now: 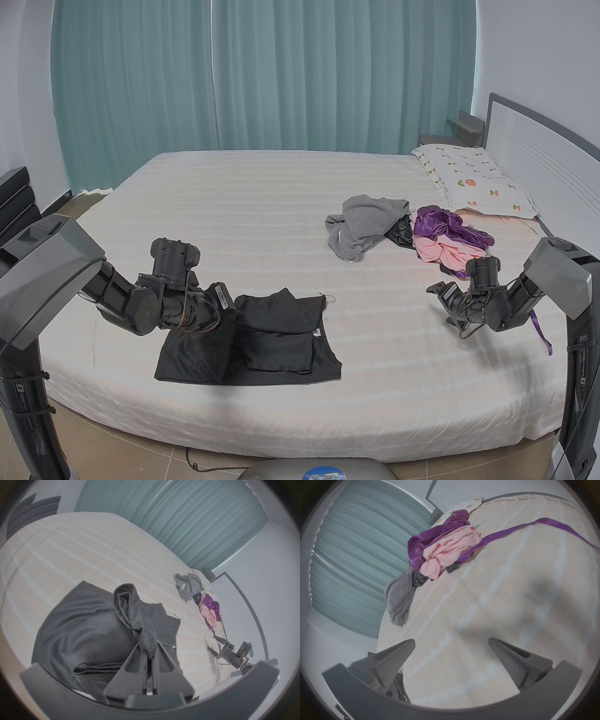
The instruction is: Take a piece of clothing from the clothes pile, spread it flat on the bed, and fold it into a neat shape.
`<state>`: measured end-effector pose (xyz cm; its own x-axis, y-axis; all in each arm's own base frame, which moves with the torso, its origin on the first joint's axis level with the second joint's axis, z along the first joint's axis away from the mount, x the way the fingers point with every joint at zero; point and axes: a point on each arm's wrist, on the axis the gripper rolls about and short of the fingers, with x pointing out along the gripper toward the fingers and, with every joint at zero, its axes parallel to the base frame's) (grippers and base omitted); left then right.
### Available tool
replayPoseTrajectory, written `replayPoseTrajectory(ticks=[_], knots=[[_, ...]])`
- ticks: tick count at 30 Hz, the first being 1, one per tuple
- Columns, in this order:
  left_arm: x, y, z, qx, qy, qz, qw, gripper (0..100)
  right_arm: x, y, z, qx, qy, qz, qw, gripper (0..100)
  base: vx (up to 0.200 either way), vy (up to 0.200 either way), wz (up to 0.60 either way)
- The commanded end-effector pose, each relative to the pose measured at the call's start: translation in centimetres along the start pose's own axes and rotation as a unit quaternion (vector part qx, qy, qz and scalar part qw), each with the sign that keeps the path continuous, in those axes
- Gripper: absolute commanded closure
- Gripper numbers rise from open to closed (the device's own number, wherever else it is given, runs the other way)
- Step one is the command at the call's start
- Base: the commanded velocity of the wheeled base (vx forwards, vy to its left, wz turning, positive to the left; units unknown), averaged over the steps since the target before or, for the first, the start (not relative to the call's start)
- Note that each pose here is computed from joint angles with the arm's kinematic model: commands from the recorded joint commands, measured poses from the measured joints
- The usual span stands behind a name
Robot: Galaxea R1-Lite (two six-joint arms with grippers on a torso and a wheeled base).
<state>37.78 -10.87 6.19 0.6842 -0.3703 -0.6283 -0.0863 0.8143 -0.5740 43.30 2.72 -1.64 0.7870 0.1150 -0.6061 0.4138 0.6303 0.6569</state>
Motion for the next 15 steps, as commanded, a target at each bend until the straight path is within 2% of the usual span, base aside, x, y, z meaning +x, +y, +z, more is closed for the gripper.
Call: replayPoseTrajectory(ticks=[1, 3, 7, 11, 15], knots=[[1.2, -1.8, -0.3, -0.005, 0.01, -0.01, 0.9999, 100, 0.0, 0.0, -0.1, -0.001, 0.001, 0.001, 1.0, 0, 0.0, -0.2, 0.0], [2.1, -2.4, -0.8, -0.006, 0.022, -0.01, 0.9997, 100, 0.0, 0.1, -0.1, -0.001, 0.002, 0.001, 1.0, 0, 0.0, -0.2, 0.0], [3.1, -2.9, -1.4, 0.0, 0.026, -0.005, 0.9997, 100, 0.1, 0.1, -0.2, -0.002, 0.003, 0.001, 1.0, 0, 0.0, 0.0, 0.0], [5.4, -3.4, -2.7, 0.008, 0.0, 0.037, 0.9993, 100, 0.1, 0.1, -0.3, -0.003, 0.003, 0.001, 1.0, 0, 0.0, 0.0, 0.0], [6.4, -3.7, -3.5, -0.001, -0.015, 0.054, 0.9984, 100, 0.1, 0.1, -0.3, -0.003, 0.004, 0.0, 1.0, 0, 0.0, 0.0, 0.0]])
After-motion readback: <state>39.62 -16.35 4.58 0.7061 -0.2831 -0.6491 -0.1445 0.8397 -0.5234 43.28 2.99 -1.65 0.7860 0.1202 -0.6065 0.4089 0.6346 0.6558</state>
